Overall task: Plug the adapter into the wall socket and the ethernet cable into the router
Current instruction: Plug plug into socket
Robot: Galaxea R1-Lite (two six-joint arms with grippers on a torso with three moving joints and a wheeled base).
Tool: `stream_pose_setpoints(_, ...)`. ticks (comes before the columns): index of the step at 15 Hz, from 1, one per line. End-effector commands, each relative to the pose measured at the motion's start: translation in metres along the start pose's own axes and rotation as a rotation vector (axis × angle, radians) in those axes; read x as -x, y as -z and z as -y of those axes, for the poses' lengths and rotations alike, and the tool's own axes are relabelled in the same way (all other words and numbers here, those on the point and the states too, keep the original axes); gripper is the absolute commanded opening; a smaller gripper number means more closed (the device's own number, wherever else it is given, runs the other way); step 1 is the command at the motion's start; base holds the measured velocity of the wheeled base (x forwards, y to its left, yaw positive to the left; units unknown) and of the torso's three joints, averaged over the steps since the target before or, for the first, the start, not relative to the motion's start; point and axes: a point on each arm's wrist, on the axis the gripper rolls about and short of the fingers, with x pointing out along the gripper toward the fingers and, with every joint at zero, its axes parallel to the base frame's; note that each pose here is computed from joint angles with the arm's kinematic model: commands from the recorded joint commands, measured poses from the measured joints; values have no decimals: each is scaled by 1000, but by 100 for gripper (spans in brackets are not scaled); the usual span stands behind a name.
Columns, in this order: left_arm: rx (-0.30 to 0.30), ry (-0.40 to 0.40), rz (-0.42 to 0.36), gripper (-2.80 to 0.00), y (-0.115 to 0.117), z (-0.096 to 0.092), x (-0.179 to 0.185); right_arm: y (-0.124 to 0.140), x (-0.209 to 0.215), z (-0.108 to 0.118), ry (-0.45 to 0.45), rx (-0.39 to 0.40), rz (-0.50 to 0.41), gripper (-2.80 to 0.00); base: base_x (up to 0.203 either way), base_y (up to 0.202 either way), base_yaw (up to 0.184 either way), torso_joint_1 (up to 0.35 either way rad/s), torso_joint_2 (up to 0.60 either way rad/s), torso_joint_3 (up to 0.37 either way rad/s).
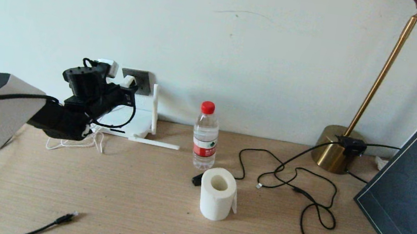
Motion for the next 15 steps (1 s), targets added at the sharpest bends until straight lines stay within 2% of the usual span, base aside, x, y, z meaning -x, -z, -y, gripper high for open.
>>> stream_pose_setpoints(1, -1, 1, 7, -280, -1, 0, -1, 0, 0, 0, -2, 1, -2, -280, 0, 0, 0, 0, 0, 0)
stream_pose_setpoints(15, 7, 6, -50, -280, -5, 0, -1, 0, 0, 0, 0, 1, -2, -280, 0, 0, 0, 0, 0, 0)
